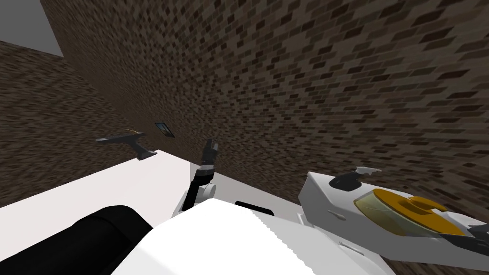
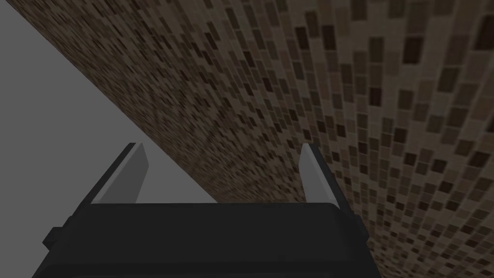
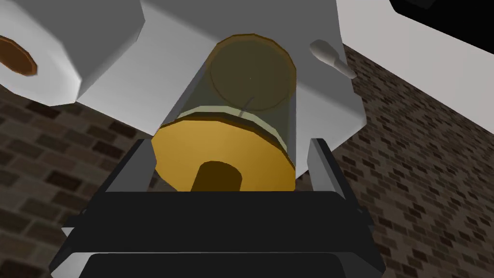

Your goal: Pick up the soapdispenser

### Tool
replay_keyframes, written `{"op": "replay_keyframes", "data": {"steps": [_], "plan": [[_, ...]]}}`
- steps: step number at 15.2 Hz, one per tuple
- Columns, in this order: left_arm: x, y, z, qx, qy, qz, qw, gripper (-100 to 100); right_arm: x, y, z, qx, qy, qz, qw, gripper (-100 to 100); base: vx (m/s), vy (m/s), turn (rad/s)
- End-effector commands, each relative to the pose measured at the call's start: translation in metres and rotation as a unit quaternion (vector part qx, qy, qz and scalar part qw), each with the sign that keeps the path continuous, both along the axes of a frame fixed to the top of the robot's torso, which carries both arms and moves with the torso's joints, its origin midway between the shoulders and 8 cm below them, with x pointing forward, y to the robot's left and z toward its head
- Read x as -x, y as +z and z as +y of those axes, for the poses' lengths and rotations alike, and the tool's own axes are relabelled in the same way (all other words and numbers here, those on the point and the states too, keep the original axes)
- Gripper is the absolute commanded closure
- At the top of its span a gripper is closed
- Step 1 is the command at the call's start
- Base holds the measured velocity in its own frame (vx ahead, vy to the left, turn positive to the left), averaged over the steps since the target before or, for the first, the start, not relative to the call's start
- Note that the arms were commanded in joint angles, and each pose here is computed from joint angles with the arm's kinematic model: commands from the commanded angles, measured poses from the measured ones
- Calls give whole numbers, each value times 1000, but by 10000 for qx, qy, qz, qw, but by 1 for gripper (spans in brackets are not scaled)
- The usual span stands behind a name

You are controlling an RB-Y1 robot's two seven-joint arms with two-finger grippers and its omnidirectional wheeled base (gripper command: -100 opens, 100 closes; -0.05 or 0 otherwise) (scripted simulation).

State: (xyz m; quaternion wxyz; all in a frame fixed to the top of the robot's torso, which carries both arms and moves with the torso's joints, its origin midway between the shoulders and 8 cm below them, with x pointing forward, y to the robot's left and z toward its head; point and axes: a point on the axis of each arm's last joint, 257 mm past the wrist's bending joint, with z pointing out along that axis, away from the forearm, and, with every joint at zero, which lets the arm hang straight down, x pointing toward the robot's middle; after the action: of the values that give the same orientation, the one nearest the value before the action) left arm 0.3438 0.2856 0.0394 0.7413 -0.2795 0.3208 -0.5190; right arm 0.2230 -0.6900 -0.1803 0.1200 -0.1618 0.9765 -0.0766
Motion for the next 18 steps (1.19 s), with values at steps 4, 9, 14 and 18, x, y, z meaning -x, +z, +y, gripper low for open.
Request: {"op": "replay_keyframes", "data": {"steps": [4, 9, 14, 18], "plan": [[0, 0, 0, 0, 0, 0, 10000, 0, -26, 28, -14, 511, 383, 167, 9978, -100, -1, 20, 121], [0, 0, 0, 0, 0, 0, 10000, 0, -7, 11, -22, 482, 267, 164, 9983, -100, 11, 5, 90], [0, 0, 0, 0, 1, 1, 10000, 0, -3, 8, -24, 481, 239, 165, 9984, 100, 19, -11, 42], [0, 0, 0, 0, 1, 0, 10000, 0, -14, 16, -20, 486, 303, 162, 9982, 100, -4, 1, -30]]}}
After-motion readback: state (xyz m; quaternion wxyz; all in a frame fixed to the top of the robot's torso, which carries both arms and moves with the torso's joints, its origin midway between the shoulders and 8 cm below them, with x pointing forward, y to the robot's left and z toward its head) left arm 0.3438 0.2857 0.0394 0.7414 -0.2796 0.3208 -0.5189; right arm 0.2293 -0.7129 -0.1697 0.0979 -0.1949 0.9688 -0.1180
